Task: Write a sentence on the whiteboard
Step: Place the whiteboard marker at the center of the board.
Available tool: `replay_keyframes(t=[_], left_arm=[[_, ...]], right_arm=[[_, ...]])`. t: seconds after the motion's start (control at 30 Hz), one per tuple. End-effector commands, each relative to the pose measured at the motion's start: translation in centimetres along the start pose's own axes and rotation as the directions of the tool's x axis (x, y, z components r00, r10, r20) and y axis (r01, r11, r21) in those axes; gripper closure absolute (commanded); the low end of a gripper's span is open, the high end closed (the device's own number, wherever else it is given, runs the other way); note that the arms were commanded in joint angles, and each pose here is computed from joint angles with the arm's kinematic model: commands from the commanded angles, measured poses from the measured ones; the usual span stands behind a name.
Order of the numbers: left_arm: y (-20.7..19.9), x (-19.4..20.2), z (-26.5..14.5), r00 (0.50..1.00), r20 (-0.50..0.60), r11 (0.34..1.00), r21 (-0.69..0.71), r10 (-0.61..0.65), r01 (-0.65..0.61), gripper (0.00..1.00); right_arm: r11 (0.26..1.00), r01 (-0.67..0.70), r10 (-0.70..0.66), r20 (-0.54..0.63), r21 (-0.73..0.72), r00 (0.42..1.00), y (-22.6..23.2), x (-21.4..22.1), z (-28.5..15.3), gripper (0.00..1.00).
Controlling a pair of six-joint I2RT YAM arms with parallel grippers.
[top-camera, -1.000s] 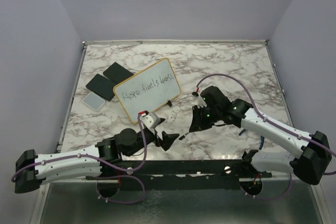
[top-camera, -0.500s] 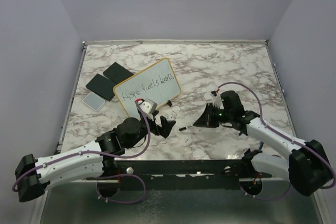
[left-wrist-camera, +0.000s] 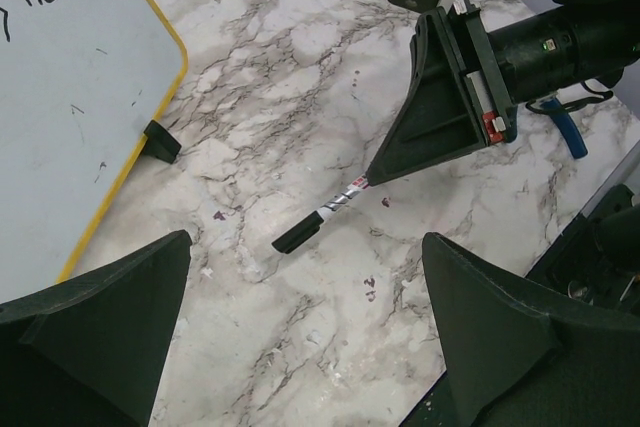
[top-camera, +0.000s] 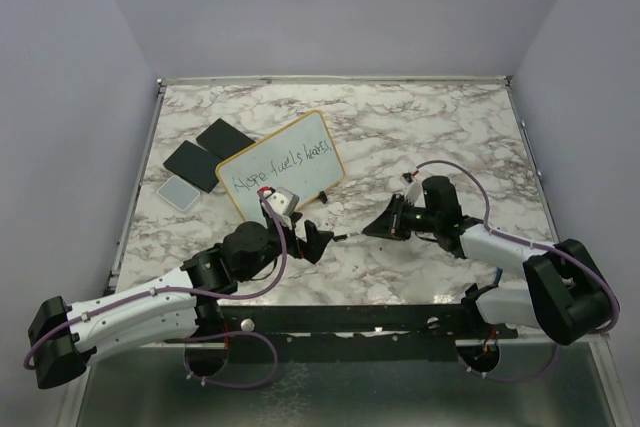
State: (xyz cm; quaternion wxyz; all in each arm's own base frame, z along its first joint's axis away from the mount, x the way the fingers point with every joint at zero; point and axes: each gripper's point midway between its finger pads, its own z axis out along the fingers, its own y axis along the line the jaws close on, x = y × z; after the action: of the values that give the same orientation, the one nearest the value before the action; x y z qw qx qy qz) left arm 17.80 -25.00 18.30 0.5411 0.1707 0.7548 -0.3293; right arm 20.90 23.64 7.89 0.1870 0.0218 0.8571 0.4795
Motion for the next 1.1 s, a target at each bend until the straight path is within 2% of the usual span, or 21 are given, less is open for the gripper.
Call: replay_keyframes(t=[0.0,0.1,0.33,0.8,1.07], left_arm=[[-0.5,-0.7,-0.1,1.0,0.004,1.0,0.021,-0.012,0.012,0.01],[-0.4,-0.6,0.0,1.0,-0.001,1.0,0.015,-0.011,0.011,0.01],[-0.2,0.0,0.2,1.0,-0.021,1.0,0.005,-0.02,0.02,0.01],[-0.2,0.5,0.3,0.999,-0.037,1.0,0.007,-0.021,0.022,0.01],[0.3,0.7,0.4,0.999,-0.042,0.999,-0.019,-0.032,0.031,0.01]], right_arm=[[1.0,0.024,-0.024,0.01,0.009,1.0,-0.8,-0.1,0.3,0.93],[0.999,0.021,-0.021,0.003,0.028,1.0,-1.5,0.1,0.4,0.89],[0.996,0.02,-0.02,-0.001,0.086,1.0,-3.1,0.5,0.6,0.87],[0.99,0.016,-0.017,0.008,0.144,1.0,-4.6,0.7,0.3,0.58],[0.965,0.016,-0.035,0.067,0.263,0.997,-5.8,-0.1,-1.2,0.39]])
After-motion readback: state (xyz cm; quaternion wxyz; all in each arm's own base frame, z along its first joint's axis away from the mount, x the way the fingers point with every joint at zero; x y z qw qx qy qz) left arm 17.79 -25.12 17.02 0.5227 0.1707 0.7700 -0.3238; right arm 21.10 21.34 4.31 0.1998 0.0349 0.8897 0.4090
